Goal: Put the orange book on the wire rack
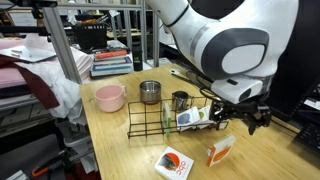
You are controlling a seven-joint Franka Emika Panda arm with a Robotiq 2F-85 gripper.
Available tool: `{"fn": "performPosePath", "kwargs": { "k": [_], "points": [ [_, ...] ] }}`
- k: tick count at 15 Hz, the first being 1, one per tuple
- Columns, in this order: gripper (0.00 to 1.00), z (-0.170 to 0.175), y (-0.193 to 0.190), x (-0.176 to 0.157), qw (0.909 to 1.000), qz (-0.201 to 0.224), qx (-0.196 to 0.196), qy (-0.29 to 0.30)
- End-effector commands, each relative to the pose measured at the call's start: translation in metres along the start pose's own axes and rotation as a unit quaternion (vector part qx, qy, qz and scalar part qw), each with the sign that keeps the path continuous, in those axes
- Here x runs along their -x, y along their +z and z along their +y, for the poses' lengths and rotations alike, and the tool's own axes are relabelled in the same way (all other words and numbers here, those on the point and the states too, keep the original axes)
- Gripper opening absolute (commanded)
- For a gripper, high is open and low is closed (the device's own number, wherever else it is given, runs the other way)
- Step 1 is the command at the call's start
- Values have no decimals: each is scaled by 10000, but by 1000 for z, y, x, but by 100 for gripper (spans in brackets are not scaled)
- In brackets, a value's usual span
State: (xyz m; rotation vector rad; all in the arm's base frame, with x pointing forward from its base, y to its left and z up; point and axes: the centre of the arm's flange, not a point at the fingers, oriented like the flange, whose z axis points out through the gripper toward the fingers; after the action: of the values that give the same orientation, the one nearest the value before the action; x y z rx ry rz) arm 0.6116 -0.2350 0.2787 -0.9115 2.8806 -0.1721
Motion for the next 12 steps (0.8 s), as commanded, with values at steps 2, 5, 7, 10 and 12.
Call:
{"fn": "performPosePath", "kwargs": {
  "k": [2, 5, 7, 10, 12],
  "points": [
    [100, -6, 7, -16, 9940, -214, 148, 1060],
    [100, -4, 22, -23, 9869, -290, 468, 1518],
    [100, -3, 31, -25, 9838, -274, 435, 1720],
    [100, -1, 40, -26, 9795, -231, 492, 1941],
    [100, -1, 44, -25, 9781, -183, 528, 2003]
  ]
}}
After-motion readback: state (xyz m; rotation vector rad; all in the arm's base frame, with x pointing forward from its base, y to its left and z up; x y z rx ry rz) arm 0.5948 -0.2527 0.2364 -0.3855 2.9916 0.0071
